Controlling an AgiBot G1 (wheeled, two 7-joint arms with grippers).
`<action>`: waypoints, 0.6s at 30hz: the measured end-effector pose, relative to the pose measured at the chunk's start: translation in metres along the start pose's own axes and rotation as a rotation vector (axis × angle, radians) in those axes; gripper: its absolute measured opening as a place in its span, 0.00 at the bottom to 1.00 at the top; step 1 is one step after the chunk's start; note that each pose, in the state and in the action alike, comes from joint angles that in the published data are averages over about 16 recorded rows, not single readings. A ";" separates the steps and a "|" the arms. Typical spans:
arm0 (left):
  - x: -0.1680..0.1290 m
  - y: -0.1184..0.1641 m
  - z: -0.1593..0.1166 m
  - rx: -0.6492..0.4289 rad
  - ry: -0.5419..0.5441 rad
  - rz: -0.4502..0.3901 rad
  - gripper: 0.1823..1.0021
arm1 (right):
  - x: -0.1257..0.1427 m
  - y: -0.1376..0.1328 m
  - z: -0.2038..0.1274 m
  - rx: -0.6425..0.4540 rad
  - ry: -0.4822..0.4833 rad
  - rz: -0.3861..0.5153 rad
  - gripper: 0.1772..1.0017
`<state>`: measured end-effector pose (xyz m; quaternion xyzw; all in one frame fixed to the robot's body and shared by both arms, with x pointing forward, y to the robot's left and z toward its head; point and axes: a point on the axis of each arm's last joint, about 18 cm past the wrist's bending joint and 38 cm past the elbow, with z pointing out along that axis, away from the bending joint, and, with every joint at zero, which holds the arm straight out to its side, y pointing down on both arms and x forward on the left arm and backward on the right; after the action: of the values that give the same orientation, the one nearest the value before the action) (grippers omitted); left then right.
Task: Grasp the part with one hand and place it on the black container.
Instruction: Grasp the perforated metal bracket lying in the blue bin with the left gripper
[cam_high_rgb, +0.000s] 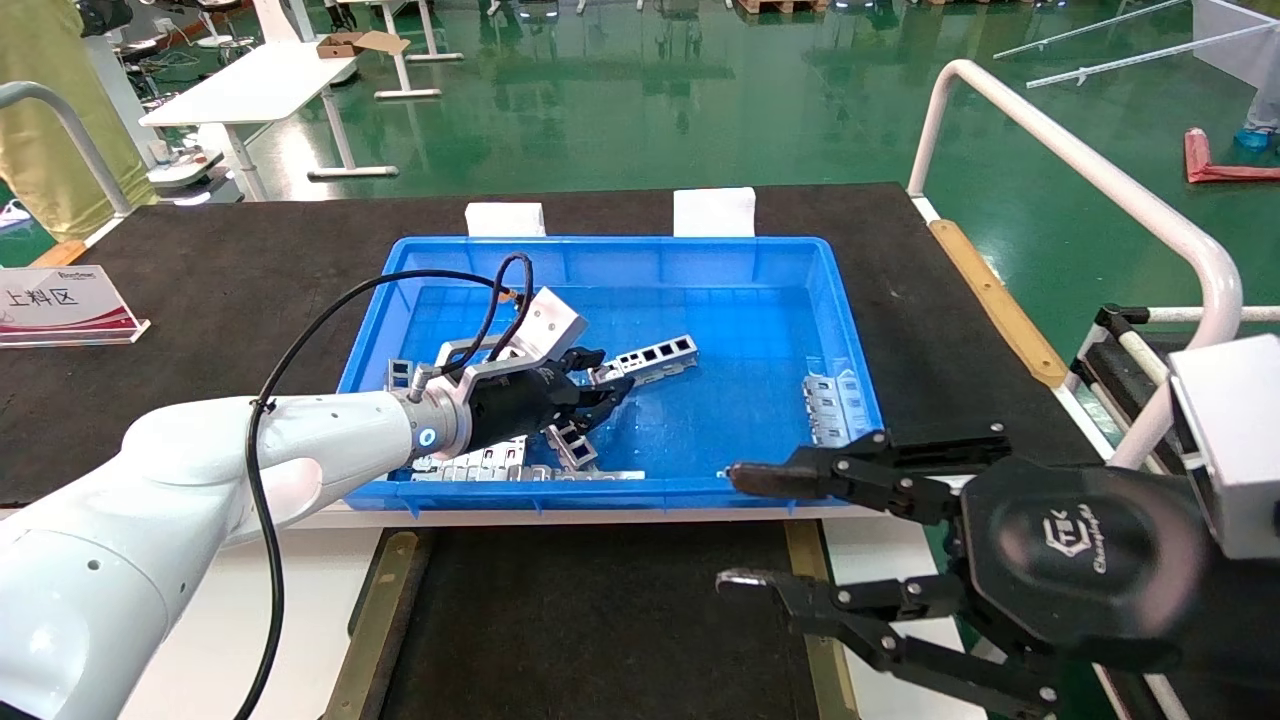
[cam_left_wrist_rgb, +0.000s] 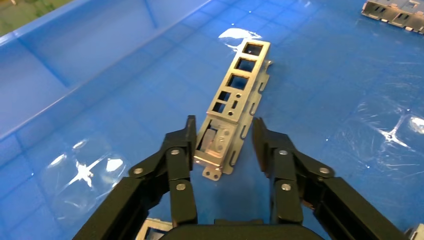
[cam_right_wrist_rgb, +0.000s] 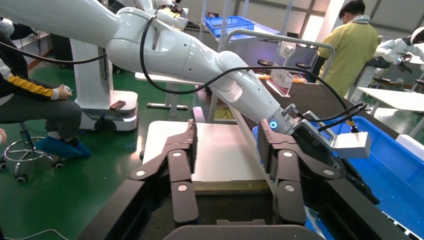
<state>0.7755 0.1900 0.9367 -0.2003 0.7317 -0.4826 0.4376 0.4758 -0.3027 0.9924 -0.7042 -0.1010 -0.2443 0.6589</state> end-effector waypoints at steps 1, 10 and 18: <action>0.000 0.001 0.000 -0.002 -0.001 -0.002 0.47 | 0.000 0.000 0.000 0.000 0.000 0.000 0.47; 0.000 0.004 0.000 -0.002 -0.007 -0.010 0.25 | 0.000 0.000 0.000 0.000 0.000 0.000 0.23; -0.006 -0.009 -0.001 0.036 -0.020 -0.018 0.15 | 0.000 0.000 0.000 0.000 0.000 0.000 0.09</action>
<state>0.7764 0.1907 0.9471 -0.2040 0.7167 -0.4976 0.4440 0.4758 -0.3027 0.9924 -0.7042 -0.1010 -0.2443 0.6589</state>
